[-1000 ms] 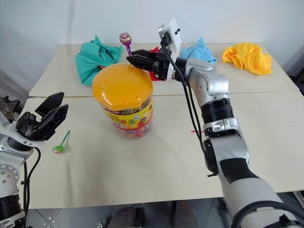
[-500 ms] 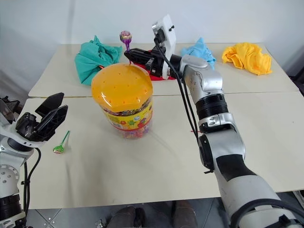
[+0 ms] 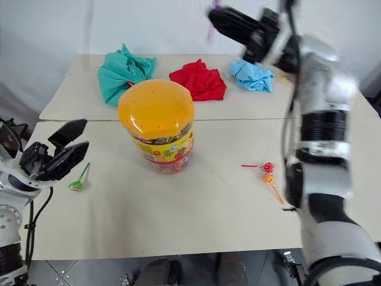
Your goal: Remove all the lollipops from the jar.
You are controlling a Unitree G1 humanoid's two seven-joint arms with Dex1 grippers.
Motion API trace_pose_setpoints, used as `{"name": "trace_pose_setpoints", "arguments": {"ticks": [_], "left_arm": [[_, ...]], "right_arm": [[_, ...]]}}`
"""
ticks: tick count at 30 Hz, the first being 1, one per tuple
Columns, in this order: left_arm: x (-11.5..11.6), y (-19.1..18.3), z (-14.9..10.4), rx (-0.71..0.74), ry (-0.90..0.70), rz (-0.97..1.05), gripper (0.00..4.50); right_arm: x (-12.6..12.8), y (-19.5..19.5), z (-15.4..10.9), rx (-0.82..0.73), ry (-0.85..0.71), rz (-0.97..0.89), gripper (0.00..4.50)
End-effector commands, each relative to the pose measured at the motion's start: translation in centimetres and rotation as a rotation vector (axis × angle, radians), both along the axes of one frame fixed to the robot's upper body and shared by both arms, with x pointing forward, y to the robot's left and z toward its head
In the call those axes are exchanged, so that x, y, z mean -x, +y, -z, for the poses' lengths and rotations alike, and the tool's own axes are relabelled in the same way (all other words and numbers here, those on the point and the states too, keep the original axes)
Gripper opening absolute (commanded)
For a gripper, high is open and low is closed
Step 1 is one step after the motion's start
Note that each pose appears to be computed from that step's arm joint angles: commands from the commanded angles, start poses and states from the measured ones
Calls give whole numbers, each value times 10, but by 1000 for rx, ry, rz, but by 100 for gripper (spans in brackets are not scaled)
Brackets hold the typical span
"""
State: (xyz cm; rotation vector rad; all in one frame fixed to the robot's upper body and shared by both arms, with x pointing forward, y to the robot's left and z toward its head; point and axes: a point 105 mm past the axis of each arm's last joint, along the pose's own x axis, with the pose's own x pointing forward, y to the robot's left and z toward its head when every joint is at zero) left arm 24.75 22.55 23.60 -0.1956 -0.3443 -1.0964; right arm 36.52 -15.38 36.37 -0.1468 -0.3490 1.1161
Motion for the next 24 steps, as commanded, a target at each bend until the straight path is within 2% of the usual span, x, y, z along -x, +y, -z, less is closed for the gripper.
{"name": "trace_pose_setpoints", "arguments": {"ticks": [1, 2, 6, 9, 10, 12, 14, 18, 23, 24], "left_arm": [[5, -9, 16, -209, -7, 61, 450], [6, -11, 26, -283, -3, 77, 450], [6, -17, 34, -340, -37, 105, 450], [9, -20, 44, -392, -32, 136, 450], [9, -20, 45, -389, -32, 138, 450], [8, -19, 44, -386, -34, 136, 450], [7, -18, 44, -391, -37, 125, 450], [6, -14, 41, -385, -38, 95, 450], [-3, -3, 38, -366, -40, -28, 450], [-3, 1, 39, -372, -39, -53, 450]], "right_arm": [[11, -46, 63, 351, 44, 155, 3], [15, -63, 84, 437, 79, 206, 3], [27, -100, 131, 428, 190, 343, 3], [45, -122, 187, 591, 326, 370, 3], [49, -127, 197, 614, 339, 382, 25], [51, -133, 204, 605, 336, 403, 74], [51, -134, 205, 551, 350, 411, 139], [54, -134, 201, 546, 317, 383, 270], [59, -105, 181, 436, 164, 230, 448], [62, -91, 174, 379, 119, 175, 448]]}}
